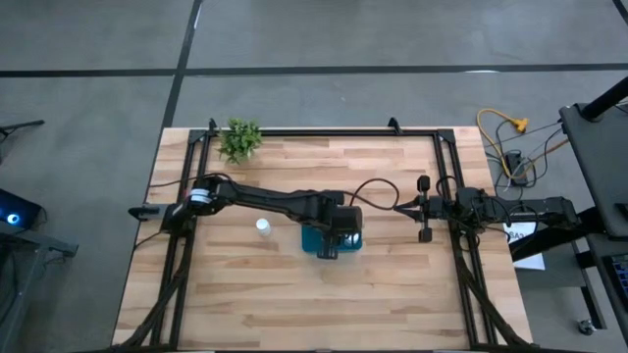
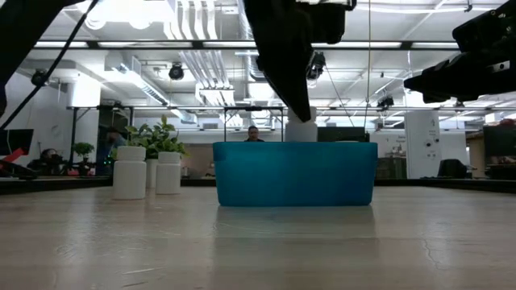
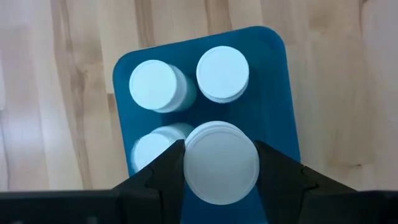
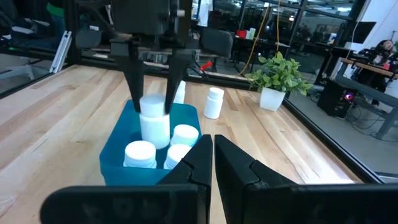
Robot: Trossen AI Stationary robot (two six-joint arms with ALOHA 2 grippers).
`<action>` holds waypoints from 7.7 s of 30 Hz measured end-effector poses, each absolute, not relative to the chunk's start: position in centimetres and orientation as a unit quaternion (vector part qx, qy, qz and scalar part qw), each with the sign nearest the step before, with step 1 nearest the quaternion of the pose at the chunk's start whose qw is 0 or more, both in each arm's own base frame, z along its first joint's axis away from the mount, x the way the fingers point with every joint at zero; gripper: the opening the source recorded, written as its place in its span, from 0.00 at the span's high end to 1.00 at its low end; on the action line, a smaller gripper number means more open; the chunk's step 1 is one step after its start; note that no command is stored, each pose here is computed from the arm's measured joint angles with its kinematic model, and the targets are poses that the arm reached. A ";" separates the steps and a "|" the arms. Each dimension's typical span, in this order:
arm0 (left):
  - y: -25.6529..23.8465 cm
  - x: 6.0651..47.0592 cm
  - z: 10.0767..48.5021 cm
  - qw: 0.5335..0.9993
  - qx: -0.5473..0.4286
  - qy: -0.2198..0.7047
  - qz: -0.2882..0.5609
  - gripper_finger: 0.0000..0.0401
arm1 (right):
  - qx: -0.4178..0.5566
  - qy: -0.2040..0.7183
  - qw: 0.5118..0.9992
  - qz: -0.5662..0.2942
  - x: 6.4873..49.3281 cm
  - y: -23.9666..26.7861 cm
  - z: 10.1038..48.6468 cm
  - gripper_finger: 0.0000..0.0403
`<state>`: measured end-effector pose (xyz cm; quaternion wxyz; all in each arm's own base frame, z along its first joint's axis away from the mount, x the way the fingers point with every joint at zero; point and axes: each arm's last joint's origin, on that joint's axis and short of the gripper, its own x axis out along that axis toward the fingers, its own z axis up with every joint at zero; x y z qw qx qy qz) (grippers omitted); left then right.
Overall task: Pick and place pill bottles into a basket
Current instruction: Put the white pill bottle into the blue bin
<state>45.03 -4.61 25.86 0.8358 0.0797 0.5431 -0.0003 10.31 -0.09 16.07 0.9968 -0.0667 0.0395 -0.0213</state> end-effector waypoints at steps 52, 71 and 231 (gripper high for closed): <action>-4.8 45.2 21.9 0.841 0.070 0.536 -0.012 0.53 | -0.067 0.040 0.997 -0.021 10.3 -0.1 16.1 0.98; -5.0 42.1 28.7 0.858 0.091 0.506 0.014 0.52 | -0.067 0.039 0.997 -0.022 10.3 -0.1 16.1 0.98; 0.7 24.0 19.7 0.792 0.082 0.601 -0.070 0.17 | -0.067 0.040 0.997 -0.021 10.3 -0.1 16.0 0.98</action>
